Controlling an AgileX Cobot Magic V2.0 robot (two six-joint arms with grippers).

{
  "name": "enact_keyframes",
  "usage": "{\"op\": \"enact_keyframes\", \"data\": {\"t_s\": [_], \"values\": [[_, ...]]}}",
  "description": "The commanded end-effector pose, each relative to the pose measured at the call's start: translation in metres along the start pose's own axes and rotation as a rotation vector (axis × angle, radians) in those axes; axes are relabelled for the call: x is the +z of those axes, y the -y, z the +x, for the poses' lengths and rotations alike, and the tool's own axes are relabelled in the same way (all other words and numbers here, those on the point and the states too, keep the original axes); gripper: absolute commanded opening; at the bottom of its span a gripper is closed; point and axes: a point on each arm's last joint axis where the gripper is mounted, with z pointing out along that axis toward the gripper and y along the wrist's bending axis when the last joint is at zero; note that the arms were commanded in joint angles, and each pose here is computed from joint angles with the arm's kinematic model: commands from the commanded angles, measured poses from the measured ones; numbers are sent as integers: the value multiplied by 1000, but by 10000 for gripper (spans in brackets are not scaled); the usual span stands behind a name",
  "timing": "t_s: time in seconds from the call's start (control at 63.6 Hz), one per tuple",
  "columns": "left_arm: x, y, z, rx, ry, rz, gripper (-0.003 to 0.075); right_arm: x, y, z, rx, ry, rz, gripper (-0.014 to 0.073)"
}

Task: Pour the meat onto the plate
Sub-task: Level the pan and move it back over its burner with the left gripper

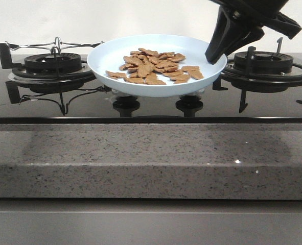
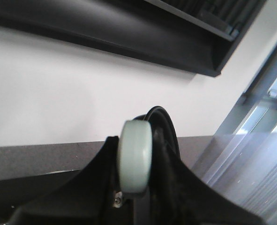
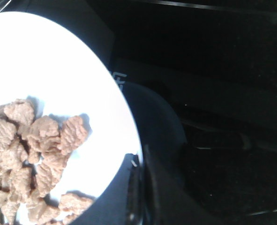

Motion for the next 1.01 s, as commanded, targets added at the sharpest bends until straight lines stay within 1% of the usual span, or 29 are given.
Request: {"op": "enact_keyframes", "data": {"t_s": [0.0,0.047,0.094,0.204,0.299,0.424,0.534,0.66,0.739,0.88,0.99], "values": [[-10,-15,-17,-213,73,65,-10,-24,-11,-12,-3,119,-36,-29],[-10,-30,-16,-269,61,64,-10,-24,-11,-12,-3,119,-36,-29],[-7,-51,-13,-340,46,47,-10,-24,-11,-12,-3,119,-36,-29],[-4,-85,-7,-440,29,18,-10,-24,-11,-12,-3,119,-36,-29],[-1,-111,0,-500,19,-2,-10,-24,-11,-12,-3,119,-36,-29],[7,-139,11,-556,3,-31,-10,-24,-11,-12,-3,119,-36,-29],[14,-156,22,-597,-19,-41,-10,-24,-11,-12,-3,119,-36,-29],[22,-173,33,-666,-29,-21,-10,-24,-11,-12,-3,119,-36,-29],[25,-181,38,-699,-32,-34,-10,-24,-11,-12,-3,118,-36,-29],[27,-188,43,-713,-40,-47,-10,-24,-11,-12,-3,118,-36,-29],[24,-196,43,-713,-23,-93,-10,-24,-11,-12,-3,118,-36,-29]]}}
